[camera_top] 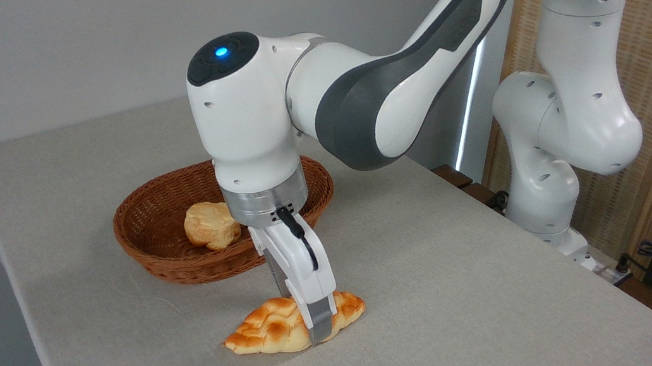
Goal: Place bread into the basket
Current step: 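Close the gripper on the middle of the braided pastry, then lift the braided pastry and carry it over the basket, then lower the pastry into the basket and open the gripper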
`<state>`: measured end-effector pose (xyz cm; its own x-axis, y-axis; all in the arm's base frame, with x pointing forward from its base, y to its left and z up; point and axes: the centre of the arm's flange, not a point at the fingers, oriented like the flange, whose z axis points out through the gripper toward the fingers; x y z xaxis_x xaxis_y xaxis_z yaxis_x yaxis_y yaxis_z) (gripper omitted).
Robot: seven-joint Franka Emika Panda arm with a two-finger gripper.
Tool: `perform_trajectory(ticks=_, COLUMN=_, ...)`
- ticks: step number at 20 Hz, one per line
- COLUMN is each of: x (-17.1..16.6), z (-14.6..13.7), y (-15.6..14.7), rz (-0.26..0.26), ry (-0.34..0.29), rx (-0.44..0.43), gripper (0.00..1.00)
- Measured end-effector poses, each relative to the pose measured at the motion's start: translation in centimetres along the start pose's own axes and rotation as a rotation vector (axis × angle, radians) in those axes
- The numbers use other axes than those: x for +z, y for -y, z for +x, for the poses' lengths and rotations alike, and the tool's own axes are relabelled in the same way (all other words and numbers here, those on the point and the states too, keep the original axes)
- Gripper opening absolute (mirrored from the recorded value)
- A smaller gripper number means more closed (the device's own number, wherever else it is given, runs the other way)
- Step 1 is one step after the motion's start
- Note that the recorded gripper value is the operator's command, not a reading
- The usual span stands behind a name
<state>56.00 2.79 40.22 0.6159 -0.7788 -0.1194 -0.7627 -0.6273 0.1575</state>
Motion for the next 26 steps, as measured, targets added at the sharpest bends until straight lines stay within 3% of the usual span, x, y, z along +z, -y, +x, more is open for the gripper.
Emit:
perform_trajectory(ticks=12, x=-0.5, z=0.0, y=0.0, rz=0.009, ry=-0.007, rx=0.0, gripper=0.62)
perform_trajectory(ticks=18, x=-7.1, z=0.7, y=-1.1, rz=0.091, ry=-0.083, rx=0.021, gripper=0.63)
perform_trajectory(ticks=22, x=-12.2, z=2.5, y=-4.0, rz=0.063, ry=-0.185, rx=0.034, gripper=0.68)
perform_trajectory(ticks=26, x=-13.4, z=6.7, y=-8.2, rz=0.054, ry=-0.196, rx=0.013, gripper=0.68)
